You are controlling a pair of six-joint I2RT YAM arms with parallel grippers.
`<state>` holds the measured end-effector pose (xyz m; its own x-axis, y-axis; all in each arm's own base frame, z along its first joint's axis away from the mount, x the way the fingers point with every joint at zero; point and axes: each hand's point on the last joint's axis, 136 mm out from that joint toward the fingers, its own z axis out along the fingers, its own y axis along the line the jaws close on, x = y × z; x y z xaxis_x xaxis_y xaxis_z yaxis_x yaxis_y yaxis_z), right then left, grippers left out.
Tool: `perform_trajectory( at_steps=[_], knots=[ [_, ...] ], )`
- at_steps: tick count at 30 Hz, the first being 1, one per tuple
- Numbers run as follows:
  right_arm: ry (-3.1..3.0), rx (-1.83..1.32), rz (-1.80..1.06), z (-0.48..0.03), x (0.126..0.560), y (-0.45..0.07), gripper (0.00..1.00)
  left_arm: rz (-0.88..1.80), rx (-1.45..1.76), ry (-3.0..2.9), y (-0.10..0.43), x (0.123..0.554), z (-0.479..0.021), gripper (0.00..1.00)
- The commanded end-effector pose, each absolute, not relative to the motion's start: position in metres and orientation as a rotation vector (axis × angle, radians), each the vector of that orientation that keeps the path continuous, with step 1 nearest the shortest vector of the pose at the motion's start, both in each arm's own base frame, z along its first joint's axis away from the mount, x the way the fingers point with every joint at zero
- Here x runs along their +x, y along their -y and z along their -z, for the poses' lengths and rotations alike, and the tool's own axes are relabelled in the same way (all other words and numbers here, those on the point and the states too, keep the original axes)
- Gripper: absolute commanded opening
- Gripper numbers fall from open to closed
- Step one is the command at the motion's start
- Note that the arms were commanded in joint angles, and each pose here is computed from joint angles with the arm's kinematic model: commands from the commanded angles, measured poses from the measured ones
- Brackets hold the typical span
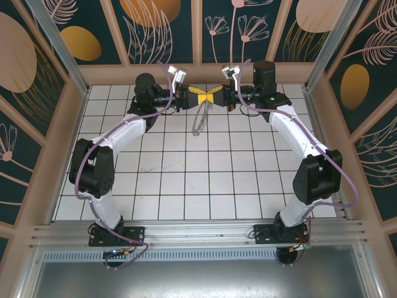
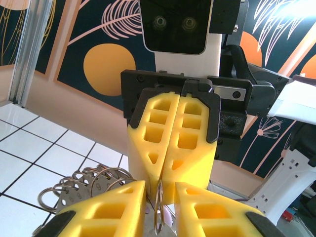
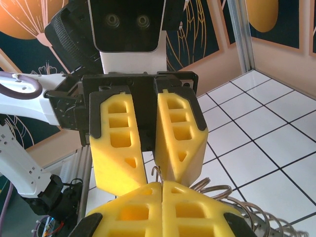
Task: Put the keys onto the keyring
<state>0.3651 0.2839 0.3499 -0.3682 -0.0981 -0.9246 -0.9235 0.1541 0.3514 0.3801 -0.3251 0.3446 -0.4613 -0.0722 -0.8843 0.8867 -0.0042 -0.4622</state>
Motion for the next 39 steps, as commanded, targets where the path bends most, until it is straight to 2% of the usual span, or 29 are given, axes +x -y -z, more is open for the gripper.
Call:
perform_trajectory(
  at_steps=[1, 12, 18, 23, 28, 33, 39],
  knots=[
    [-1.569, -1.030, -1.286, -0.367, 0.354, -0.279, 0.00, 1.529, 0.912, -1.419, 0.323, 0.375, -0.362, 0.18],
    [-1.566, -1.022, -1.287, -0.368, 0.355, -0.276, 0.00, 1.543, 0.909, -1.420, 0.323, 0.375, -0.360, 0.15],
    [-1.554, -1.018, -1.297, -0.371, 0.356, -0.277, 0.00, 1.567, 0.924, -1.436, 0.326, 0.373, -0.354, 0.19],
    [-1.554, -1.018, -1.293, -0.372, 0.357, -0.277, 0.00, 1.569, 0.930, -1.446, 0.327, 0.372, -0.348, 0.18],
    [-1.558, -1.015, -1.293, -0.371, 0.357, -0.277, 0.00, 1.574, 0.937, -1.448, 0.329, 0.372, -0.346, 0.13],
    [-1.557, -1.012, -1.293, -0.372, 0.358, -0.277, 0.00, 1.576, 0.950, -1.447, 0.330, 0.369, -0.345, 0.00],
    [-1.552, -1.004, -1.294, -0.374, 0.359, -0.277, 0.00, 1.570, 0.961, -1.440, 0.331, 0.366, -0.345, 0.00]
  ],
)
